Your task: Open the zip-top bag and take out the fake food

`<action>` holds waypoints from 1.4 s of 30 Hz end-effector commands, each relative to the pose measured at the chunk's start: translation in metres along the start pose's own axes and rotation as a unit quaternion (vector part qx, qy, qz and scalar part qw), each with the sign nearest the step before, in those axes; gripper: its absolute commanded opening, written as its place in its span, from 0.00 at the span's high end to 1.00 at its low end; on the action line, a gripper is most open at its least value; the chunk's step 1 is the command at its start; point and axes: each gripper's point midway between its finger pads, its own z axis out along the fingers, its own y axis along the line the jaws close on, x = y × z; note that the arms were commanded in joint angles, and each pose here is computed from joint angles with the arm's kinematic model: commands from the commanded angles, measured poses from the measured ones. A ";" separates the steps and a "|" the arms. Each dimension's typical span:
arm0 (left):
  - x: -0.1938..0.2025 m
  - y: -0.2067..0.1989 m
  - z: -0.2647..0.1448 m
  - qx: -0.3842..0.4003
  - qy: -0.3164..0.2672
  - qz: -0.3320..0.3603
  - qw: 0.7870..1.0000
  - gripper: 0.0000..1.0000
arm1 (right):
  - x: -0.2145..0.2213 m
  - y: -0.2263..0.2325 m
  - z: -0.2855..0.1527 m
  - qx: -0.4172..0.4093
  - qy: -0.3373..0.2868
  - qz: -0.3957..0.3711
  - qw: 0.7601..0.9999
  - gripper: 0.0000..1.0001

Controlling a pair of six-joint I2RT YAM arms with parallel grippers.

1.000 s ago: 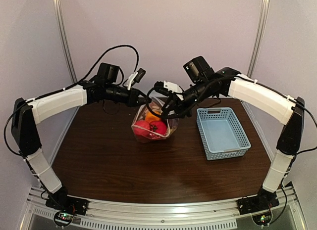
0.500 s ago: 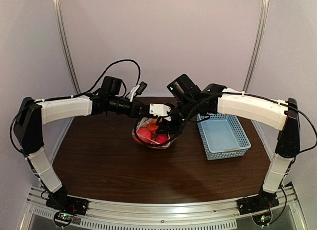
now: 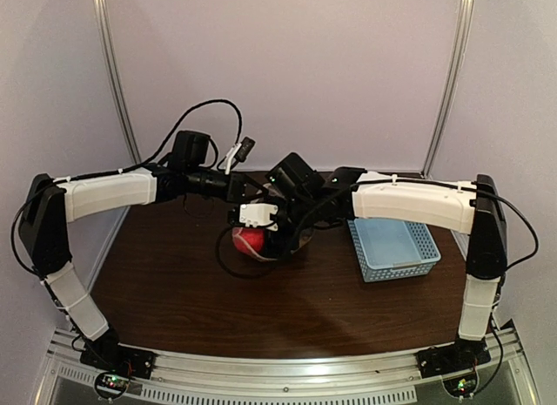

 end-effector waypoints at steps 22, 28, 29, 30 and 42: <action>-0.021 -0.010 -0.014 0.004 -0.037 0.029 0.999 1.00 | -0.027 -0.010 -0.024 0.037 -0.012 -0.006 0.999 0.51; -0.026 -0.005 -0.020 -0.009 -0.046 0.036 0.998 1.00 | -0.009 0.004 -0.042 0.011 0.006 -0.010 1.000 0.51; -0.026 -0.004 -0.020 -0.011 -0.046 0.036 0.998 1.00 | -0.006 0.008 -0.046 0.001 0.010 -0.012 1.000 0.51; -0.026 -0.002 -0.020 -0.013 -0.047 0.036 0.998 1.00 | -0.006 0.012 -0.053 -0.010 0.007 -0.016 1.000 0.51; -0.025 0.002 -0.024 -0.020 -0.041 0.028 0.999 1.00 | 0.038 -0.024 -0.134 -0.023 -0.030 0.069 0.997 0.51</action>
